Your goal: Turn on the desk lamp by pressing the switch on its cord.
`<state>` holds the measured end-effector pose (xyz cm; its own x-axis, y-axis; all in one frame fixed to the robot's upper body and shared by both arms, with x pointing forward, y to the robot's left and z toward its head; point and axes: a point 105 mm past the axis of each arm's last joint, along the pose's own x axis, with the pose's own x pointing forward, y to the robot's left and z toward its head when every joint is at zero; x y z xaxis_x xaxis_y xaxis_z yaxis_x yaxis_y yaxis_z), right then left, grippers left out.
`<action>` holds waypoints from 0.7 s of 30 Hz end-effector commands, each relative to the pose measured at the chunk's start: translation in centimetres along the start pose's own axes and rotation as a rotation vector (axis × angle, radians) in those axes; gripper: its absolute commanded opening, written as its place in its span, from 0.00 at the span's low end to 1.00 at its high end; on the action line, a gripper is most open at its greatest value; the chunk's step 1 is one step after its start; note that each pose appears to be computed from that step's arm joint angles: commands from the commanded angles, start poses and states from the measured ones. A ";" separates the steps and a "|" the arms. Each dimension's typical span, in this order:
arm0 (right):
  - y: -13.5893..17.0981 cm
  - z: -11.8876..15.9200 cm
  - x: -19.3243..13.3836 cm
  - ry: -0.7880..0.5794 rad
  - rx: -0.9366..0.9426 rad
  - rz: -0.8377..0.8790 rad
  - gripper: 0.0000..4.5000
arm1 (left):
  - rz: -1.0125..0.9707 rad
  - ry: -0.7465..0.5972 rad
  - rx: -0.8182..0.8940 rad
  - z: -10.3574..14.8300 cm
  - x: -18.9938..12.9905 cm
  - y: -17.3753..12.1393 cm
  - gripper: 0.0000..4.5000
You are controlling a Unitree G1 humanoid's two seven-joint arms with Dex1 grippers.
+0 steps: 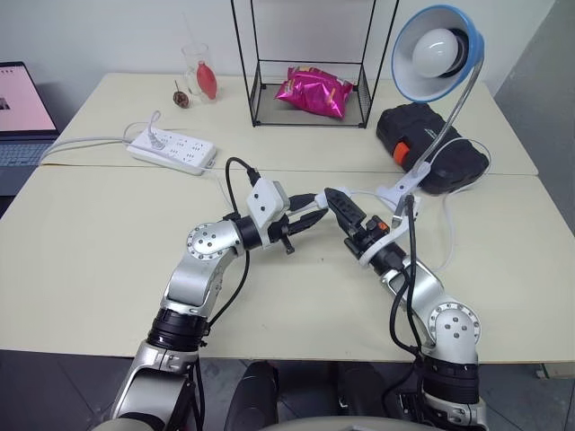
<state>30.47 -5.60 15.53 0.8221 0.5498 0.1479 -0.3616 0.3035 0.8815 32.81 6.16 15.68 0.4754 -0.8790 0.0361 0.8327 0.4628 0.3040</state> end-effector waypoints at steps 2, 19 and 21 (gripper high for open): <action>1.3 0.5 0.4 -0.024 0.013 0.060 0.90 | -0.007 -0.034 0.045 1.3 -0.1 -0.1 0.24; 1.6 -0.4 0.9 0.021 0.010 0.077 0.11 | -0.002 -0.035 0.055 1.3 -0.1 -0.3 0.24; 1.6 -0.4 1.0 0.021 0.011 0.077 0.11 | -0.001 -0.036 0.054 1.4 0.0 -0.3 0.24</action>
<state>30.62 -4.79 15.85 0.8001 0.5763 0.1664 -0.3829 0.2772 0.8812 32.63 6.33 15.61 0.4821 -0.8755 0.0322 0.8273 0.4670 0.3121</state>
